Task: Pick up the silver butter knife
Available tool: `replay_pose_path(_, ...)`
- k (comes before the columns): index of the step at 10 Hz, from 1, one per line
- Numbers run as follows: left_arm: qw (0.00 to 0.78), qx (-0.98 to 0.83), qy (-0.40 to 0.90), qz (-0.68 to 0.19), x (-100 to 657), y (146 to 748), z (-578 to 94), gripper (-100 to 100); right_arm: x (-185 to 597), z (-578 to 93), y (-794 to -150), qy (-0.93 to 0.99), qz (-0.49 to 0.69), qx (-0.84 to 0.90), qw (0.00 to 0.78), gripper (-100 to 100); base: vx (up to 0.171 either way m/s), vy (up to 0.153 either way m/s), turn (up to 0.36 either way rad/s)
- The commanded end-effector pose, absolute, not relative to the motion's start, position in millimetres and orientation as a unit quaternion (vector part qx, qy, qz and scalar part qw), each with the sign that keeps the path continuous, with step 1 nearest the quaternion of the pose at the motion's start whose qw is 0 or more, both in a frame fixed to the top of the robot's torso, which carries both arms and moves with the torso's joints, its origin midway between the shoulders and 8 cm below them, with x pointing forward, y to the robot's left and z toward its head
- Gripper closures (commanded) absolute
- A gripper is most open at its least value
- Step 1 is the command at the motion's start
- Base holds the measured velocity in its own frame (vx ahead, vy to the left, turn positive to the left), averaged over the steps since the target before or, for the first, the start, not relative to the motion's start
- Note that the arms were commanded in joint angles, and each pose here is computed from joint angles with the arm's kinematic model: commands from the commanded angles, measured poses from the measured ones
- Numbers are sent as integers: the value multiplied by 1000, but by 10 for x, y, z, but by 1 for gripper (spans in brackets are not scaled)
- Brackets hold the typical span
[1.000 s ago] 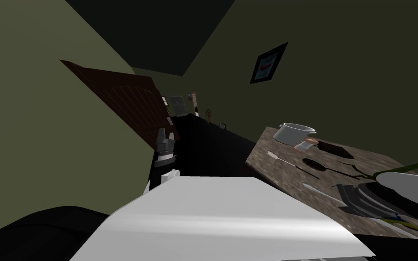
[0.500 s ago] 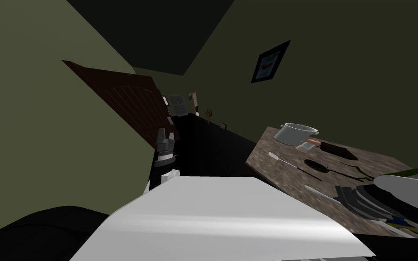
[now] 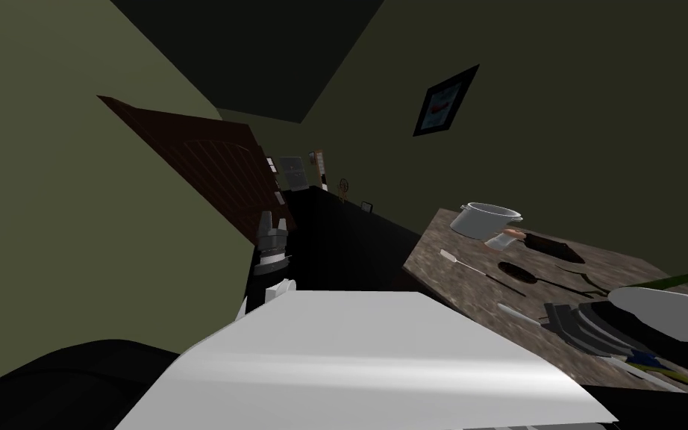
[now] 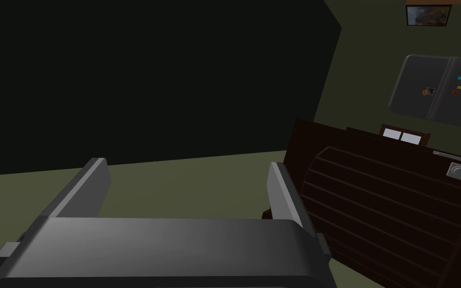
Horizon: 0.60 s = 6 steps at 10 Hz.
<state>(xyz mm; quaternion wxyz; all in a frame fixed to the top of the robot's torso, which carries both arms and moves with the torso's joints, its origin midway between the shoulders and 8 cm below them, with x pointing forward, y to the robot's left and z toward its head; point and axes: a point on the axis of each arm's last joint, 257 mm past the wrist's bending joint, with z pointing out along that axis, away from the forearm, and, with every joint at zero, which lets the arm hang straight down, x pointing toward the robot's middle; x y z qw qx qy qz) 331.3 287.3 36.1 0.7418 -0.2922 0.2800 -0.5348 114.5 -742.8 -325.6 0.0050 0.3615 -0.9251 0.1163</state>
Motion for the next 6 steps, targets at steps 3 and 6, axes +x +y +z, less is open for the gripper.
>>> replay_pose_path(3, 742, -292, 280, -535, 3314, 2873, 361, 0, 1595, -3249, -7143, -920, 96, 378, -42, -100, -158, -106, 2)
replay_pose_path(6, 742, -292, 280, -535, 3314, 2873, 360, 0, 1984, -3242, -6835, -912, 75, 394, -88, -100, -144, -115, -3)
